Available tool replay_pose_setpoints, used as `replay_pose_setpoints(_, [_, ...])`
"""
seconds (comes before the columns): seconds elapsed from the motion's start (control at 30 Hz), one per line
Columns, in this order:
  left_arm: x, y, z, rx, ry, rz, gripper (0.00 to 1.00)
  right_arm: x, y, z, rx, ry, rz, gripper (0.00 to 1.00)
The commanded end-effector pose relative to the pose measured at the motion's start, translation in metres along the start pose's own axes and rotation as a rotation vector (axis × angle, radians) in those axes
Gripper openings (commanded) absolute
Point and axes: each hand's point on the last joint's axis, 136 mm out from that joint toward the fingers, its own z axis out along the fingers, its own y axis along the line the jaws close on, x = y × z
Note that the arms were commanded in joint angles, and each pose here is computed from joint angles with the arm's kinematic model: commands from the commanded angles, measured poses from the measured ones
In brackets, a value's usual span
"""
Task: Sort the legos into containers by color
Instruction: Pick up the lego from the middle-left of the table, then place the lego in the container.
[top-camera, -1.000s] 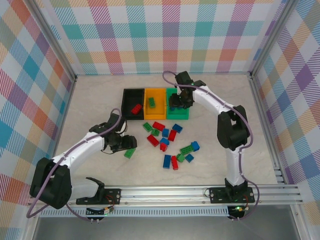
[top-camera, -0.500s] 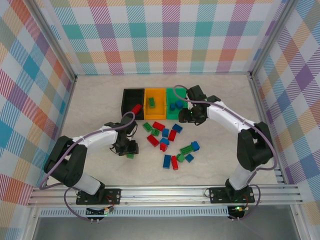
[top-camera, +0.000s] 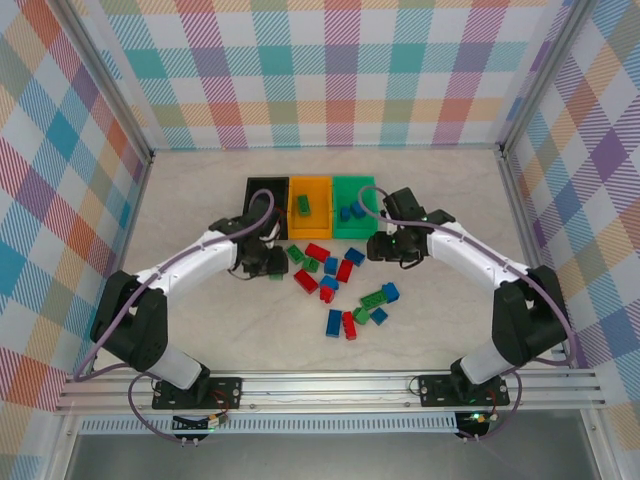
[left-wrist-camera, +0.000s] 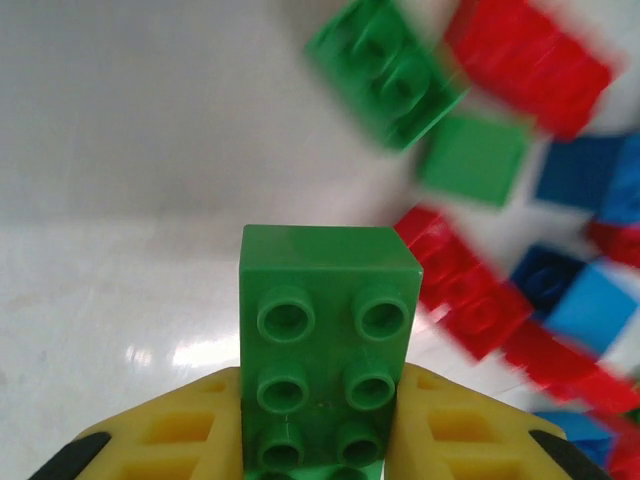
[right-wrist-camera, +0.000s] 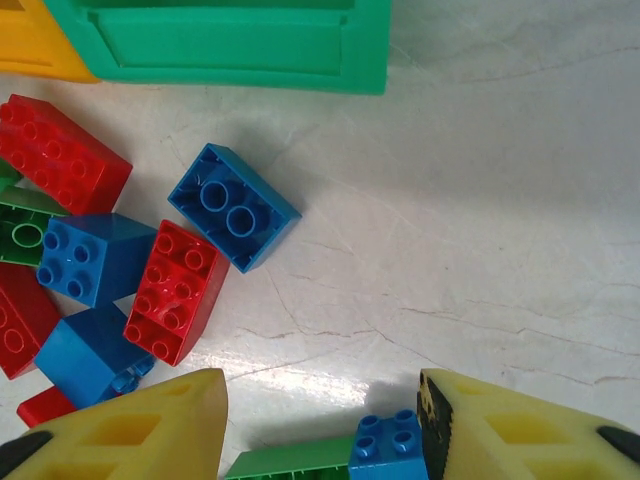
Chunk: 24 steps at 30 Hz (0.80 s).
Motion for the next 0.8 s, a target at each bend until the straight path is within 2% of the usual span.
replay_pose_setpoints(0.0, [-0.029, -0.017, -0.01, -0.007, -0.028, 0.067, 0.28, 0.003, 0.002, -0.007, -0.032, -0.027, 0.032, 0.54])
replay_pose_setpoints(0.13, [-0.073, -0.035, -0.006, -0.024, -0.05, 0.121, 0.29, 0.015, -0.001, -0.008, -0.035, -0.018, 0.045, 0.54])
replay_pose_setpoints(0.37, [-0.14, -0.056, 0.026, -0.025, -0.061, 0.144, 0.29, 0.039, 0.004, -0.014, -0.09, 0.001, 0.067, 0.54])
replay_pose_setpoints(0.53, [-0.167, -0.068, 0.034, 0.002, -0.072, 0.135, 0.4, 0.064, 0.019, -0.017, -0.139, 0.052, 0.043, 0.54])
replay_pose_setpoints(0.77, [-0.16, -0.068, 0.02, 0.023, -0.107, 0.135, 0.62, 0.106, 0.056, -0.019, -0.175, 0.12, -0.046, 0.54])
